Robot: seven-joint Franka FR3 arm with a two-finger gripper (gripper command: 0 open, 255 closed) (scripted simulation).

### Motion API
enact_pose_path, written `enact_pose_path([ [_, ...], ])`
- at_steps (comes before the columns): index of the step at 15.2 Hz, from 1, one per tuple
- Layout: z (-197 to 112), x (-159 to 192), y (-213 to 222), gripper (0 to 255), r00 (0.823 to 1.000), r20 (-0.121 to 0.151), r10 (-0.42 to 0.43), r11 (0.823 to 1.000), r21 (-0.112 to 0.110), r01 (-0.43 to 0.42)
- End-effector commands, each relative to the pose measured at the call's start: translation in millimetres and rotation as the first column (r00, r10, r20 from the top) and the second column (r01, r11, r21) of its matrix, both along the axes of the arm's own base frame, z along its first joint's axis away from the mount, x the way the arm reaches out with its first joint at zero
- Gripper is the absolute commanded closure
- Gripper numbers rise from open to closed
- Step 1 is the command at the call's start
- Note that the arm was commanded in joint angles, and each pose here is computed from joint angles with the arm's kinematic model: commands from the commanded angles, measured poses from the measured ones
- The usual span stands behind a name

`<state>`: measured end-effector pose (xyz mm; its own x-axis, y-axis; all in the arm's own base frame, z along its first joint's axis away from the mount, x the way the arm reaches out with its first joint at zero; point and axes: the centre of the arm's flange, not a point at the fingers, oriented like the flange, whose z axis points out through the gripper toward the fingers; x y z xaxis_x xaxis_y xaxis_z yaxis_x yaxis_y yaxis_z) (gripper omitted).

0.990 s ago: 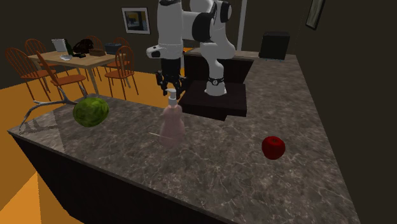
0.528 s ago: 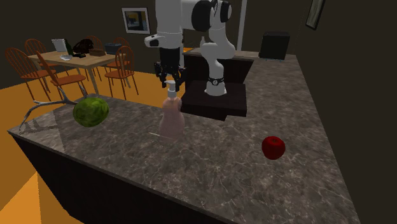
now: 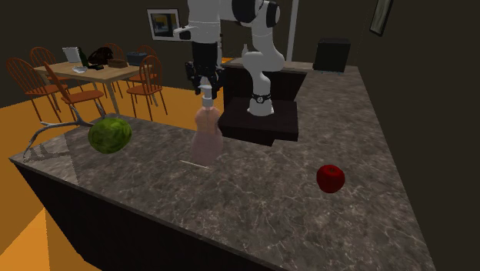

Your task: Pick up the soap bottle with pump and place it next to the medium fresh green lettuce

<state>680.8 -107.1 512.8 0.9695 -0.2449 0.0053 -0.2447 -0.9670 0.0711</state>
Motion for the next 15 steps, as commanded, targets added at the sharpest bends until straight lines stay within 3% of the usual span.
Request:
enact_pose_path([
  [1,12,-1,-1,255,1.000,0.001,0.000,1.000,0.000,0.000],
  [15,86,-1,-1,255,1.000,0.001,0.000,1.000,0.000,0.000],
])
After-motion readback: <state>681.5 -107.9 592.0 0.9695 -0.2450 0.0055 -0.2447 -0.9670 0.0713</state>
